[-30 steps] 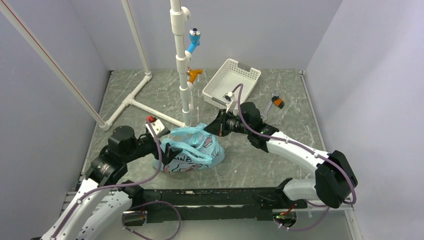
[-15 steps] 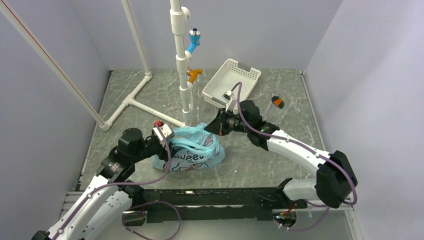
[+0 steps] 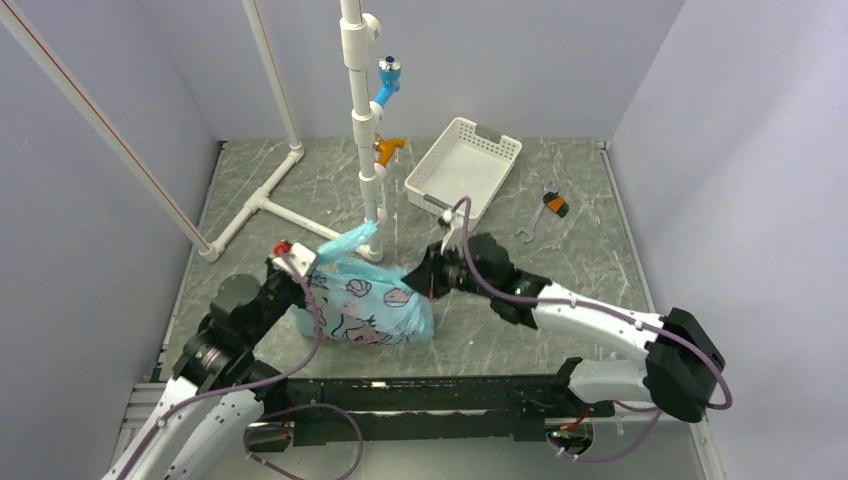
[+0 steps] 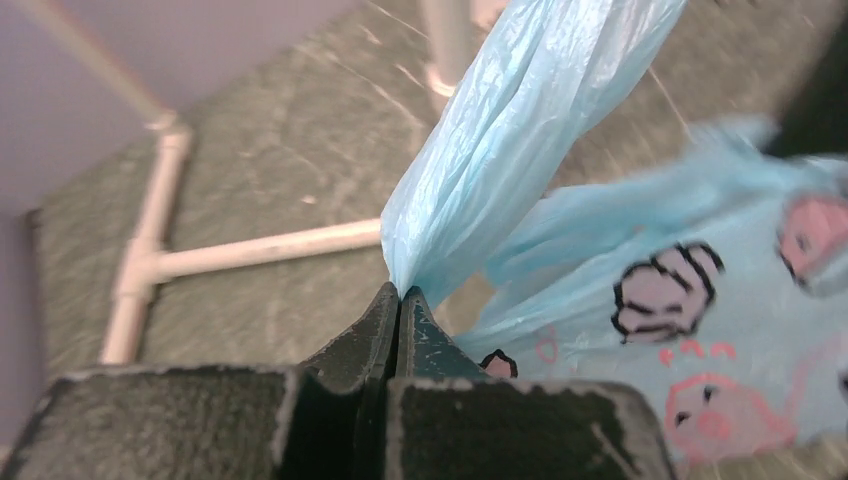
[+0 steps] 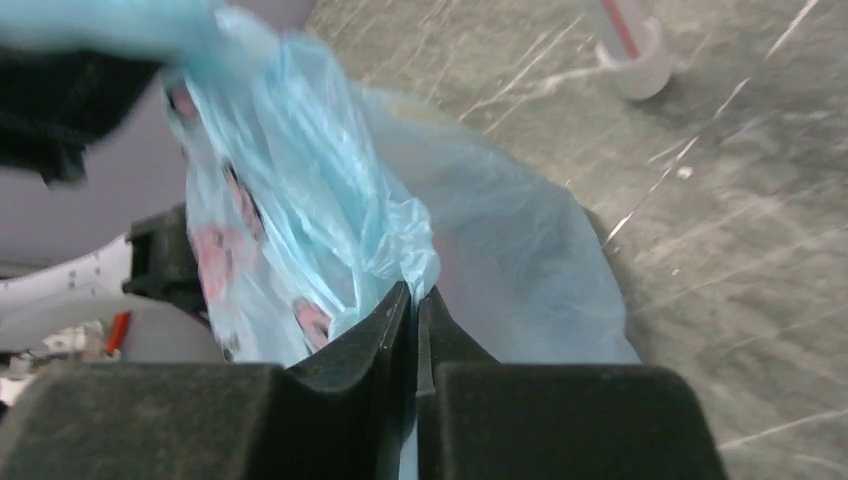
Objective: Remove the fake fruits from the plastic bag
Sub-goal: Untie the plastic bag at the center of the board.
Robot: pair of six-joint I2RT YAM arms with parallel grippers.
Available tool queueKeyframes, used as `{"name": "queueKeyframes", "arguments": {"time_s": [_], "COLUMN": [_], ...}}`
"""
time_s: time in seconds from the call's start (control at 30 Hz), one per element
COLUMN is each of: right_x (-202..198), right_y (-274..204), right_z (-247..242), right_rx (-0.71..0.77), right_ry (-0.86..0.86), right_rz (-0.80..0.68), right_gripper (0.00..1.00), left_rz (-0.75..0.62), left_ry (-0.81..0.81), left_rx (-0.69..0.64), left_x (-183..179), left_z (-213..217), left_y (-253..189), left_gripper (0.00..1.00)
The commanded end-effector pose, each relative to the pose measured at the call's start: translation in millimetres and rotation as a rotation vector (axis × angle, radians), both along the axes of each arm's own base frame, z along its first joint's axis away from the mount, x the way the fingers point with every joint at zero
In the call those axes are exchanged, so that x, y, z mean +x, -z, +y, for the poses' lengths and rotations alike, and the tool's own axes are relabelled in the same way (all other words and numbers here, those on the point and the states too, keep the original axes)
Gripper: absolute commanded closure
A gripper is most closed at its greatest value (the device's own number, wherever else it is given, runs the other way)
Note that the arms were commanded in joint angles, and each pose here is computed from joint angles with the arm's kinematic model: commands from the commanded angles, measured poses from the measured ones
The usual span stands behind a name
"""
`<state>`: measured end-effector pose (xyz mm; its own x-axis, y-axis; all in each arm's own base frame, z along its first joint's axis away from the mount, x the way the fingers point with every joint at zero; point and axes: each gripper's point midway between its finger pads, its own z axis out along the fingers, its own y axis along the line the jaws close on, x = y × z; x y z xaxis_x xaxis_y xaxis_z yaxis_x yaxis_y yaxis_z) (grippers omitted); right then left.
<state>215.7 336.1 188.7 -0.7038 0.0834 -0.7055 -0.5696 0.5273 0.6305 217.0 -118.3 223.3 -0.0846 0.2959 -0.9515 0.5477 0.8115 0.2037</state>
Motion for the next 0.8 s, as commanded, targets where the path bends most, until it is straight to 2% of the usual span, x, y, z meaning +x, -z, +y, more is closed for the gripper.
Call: {"name": "queueKeyframes", "arguments": {"time_s": [0.0,0.13,0.2,0.33,0.4,0.43,0.57,0.7,0.77], "right_x": [-21,-31,-32,-26,-17,-16,-23,-36,-31], "right_y": [-8,15,24,23,13,7,-24,-57,-68], "right_z": [1,7,7,5,-3,-5,5,30,39], "right_rx": [0.046,-0.03,-0.095,-0.254,-0.332,-0.344,-0.302,-0.185,-0.159], "right_ry": [0.077,0.055,0.031,-0.05,-0.039,-0.048,-0.155,-0.276,-0.263], "right_rz": [-0.159,-0.147,-0.145,-0.244,-0.307,-0.331,-0.44,-0.505,-0.514], "right_gripper": [0.85,0.75,0.65,0.48,0.41,0.33,0.18,0.13,0.12], "left_rz": [-0.174,-0.199,-0.165,-0.101,-0.082,-0.08,-0.101,-0.118,-0.124], "left_ry": [-0.294,-0.3,-0.305,-0.273,-0.262,-0.264,-0.251,-0.234,-0.224], "left_rx": [-0.071,-0.081,-0.061,-0.027,-0.017,-0.014,-0.017,-0.032,-0.04], "left_x": [8,5,8,13,14,14,13,10,8], "left_z": [53,56,55,46,43,43,42,41,40], "left_y": [-37,-42,-36,-28,-25,-25,-26,-28,-29], "left_gripper": [1.0,1.0,1.0,1.0,1.0,1.0,1.0,1.0,1.0]}}
